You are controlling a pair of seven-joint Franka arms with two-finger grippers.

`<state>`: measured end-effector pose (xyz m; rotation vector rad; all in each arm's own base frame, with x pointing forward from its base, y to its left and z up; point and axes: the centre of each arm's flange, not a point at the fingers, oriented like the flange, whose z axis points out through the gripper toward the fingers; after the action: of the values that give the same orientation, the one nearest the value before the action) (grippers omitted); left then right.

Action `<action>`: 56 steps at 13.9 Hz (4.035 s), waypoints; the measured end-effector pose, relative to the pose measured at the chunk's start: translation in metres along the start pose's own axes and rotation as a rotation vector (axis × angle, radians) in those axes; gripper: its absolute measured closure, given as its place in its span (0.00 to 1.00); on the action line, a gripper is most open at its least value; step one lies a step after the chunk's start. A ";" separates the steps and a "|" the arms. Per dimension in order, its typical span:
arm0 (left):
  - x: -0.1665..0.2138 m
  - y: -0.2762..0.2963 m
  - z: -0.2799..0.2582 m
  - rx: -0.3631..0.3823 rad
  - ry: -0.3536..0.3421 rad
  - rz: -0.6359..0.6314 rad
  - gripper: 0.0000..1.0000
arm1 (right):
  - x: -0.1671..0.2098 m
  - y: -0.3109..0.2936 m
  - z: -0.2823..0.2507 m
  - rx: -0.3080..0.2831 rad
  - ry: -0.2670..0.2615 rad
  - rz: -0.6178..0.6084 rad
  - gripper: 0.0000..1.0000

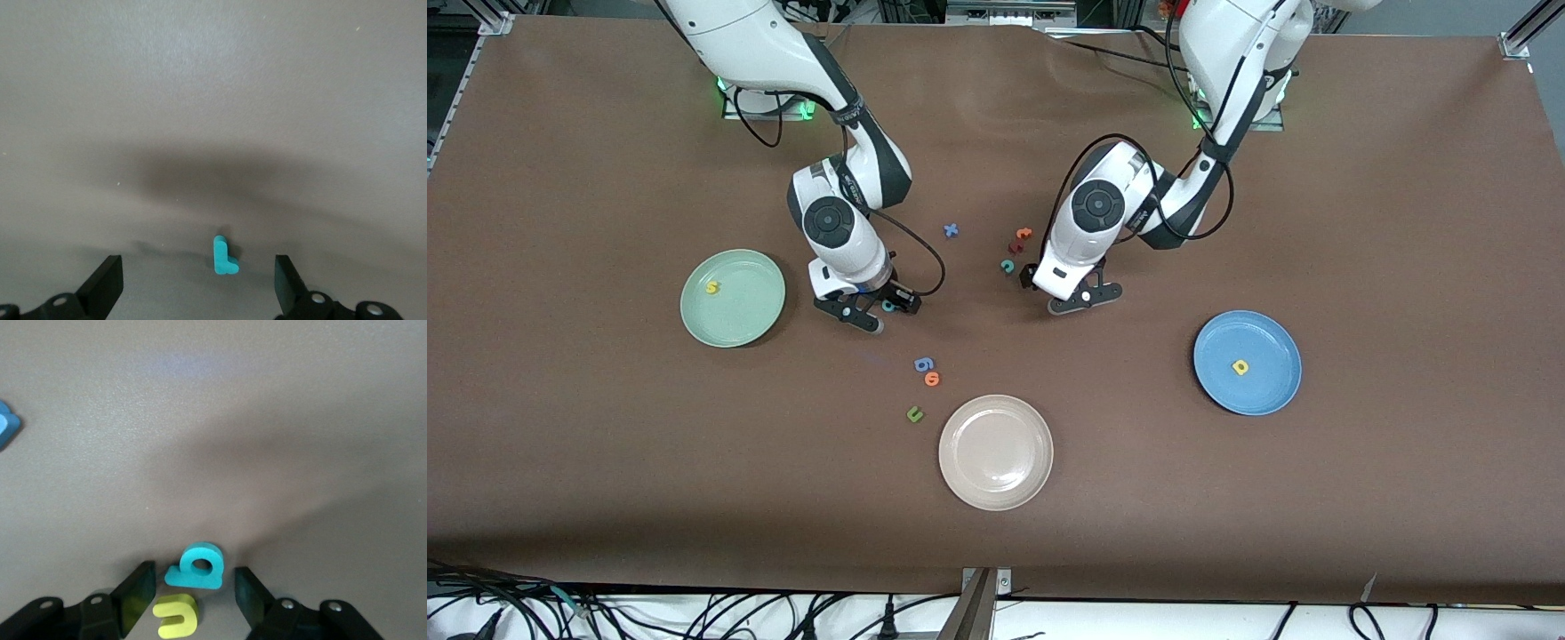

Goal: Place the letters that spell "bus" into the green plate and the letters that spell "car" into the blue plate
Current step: 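Move the right gripper to the teal b while the left reaches teal L, then grasp the teal b with the right gripper while the left grasps the L, then place the b with the right gripper while the left gripper places the L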

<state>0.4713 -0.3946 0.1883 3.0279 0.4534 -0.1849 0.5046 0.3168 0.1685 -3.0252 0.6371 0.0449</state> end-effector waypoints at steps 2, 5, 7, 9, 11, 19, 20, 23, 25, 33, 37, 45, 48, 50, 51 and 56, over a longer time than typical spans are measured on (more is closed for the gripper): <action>-0.006 -0.003 0.007 0.002 0.001 -0.005 0.00 | 0.001 0.000 0.000 0.000 0.001 -0.021 0.40; -0.011 -0.001 0.010 -0.001 0.004 -0.021 0.01 | 0.001 0.000 -0.001 0.001 0.001 -0.038 0.40; -0.017 0.004 0.013 -0.008 0.010 -0.030 0.06 | 0.002 0.000 -0.001 0.001 0.002 -0.042 0.40; -0.023 0.007 0.019 -0.012 0.012 -0.034 0.15 | 0.003 0.000 -0.001 0.000 0.001 -0.044 0.40; -0.023 0.006 0.024 -0.009 0.010 -0.037 0.21 | 0.004 0.000 -0.003 -0.003 -0.003 -0.042 0.40; -0.021 0.008 0.019 -0.016 0.016 -0.042 0.77 | 0.010 -0.001 -0.007 -0.015 -0.011 -0.037 0.40; -0.021 0.009 0.018 -0.019 0.018 -0.042 0.82 | 0.011 0.000 -0.007 -0.015 -0.010 -0.040 0.40; -0.021 0.009 0.018 -0.019 0.018 -0.044 0.83 | 0.015 0.002 -0.007 -0.018 -0.008 -0.048 0.41; -0.019 0.008 0.017 -0.020 0.021 -0.046 0.83 | 0.014 0.002 -0.007 -0.019 -0.009 -0.050 0.42; 0.077 -0.067 -0.052 0.198 0.077 0.333 0.83 | 0.016 0.002 -0.009 -0.021 -0.012 -0.049 0.64; 0.117 -0.124 -0.089 0.205 0.064 0.461 0.83 | 0.025 0.000 -0.022 -0.091 -0.078 -0.040 0.64; 0.187 -0.265 -0.085 0.159 0.107 0.615 0.83 | 0.137 0.081 -0.133 -0.233 -0.222 -0.139 0.64; 0.192 -0.272 -0.077 0.153 0.108 0.623 0.80 | 0.162 0.137 -0.129 -0.257 -0.275 -0.200 0.64; 0.197 -0.267 -0.078 0.124 0.113 0.595 0.62 | 0.167 0.170 -0.117 -0.269 -0.313 -0.218 0.64; 0.201 -0.265 -0.080 0.091 0.110 0.559 0.52 | 0.165 0.181 -0.108 -0.274 -0.331 -0.224 0.64; 0.196 -0.211 -0.106 0.015 -0.008 0.418 0.02 | 0.149 0.226 -0.053 -0.262 -0.328 -0.284 0.64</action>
<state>0.6062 -0.1280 0.2561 3.0467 -0.1853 -0.1724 0.5503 0.0472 0.2062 -3.2066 0.1847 0.6434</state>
